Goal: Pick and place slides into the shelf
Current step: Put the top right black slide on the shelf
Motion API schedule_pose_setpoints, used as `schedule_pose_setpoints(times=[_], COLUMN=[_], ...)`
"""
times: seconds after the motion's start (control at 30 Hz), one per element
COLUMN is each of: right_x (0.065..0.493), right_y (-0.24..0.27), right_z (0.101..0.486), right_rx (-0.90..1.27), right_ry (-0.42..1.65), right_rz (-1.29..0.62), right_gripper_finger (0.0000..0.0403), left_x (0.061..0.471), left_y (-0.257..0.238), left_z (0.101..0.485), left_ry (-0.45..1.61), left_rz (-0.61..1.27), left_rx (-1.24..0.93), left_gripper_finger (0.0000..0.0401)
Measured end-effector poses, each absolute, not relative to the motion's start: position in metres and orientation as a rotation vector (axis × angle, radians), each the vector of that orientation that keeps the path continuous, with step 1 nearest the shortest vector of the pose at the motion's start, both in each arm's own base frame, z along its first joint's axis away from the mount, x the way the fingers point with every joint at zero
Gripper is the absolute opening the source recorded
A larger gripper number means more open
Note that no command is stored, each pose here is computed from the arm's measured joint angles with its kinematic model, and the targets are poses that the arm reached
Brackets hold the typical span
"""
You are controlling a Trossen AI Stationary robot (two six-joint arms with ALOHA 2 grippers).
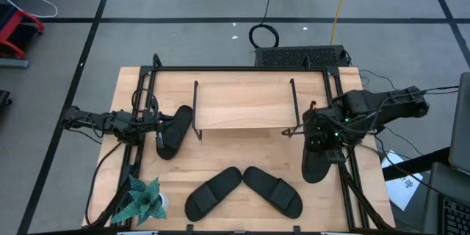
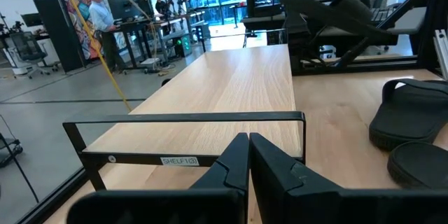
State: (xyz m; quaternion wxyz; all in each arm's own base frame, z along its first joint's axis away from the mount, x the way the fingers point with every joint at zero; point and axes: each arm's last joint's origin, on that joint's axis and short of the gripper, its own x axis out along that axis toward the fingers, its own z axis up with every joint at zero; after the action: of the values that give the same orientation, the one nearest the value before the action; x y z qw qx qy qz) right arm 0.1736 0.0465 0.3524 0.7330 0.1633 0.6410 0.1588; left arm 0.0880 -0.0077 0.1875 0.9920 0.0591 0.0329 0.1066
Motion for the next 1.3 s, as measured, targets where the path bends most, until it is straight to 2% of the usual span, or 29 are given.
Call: schedule_pose_setpoints(times=[0.3,0.67,1.3], right_x=[0.205,0.241,0.270], right_y=[0.019,-0.022,-0.080], right_z=[0.361,0.388,0.358], right_rx=[0.263,0.253,0.260], right_ry=[1.430,1.242,1.254], right_rz=[0.384,0.460,0.464], right_gripper_finger=[0.0000,0.0000,0.0000], left_x=[0.088,0.088,0.088], left_y=[-0.008,-0.008,-0.008], left_z=[0.188,0.187,0.187], left_ry=[0.066,0.068,0.070], left_rz=[0.214,0.214,0.213], left_rx=[0.118,0.131,0.142], left_gripper_finger=[0.0019,0.0019,0.0019])
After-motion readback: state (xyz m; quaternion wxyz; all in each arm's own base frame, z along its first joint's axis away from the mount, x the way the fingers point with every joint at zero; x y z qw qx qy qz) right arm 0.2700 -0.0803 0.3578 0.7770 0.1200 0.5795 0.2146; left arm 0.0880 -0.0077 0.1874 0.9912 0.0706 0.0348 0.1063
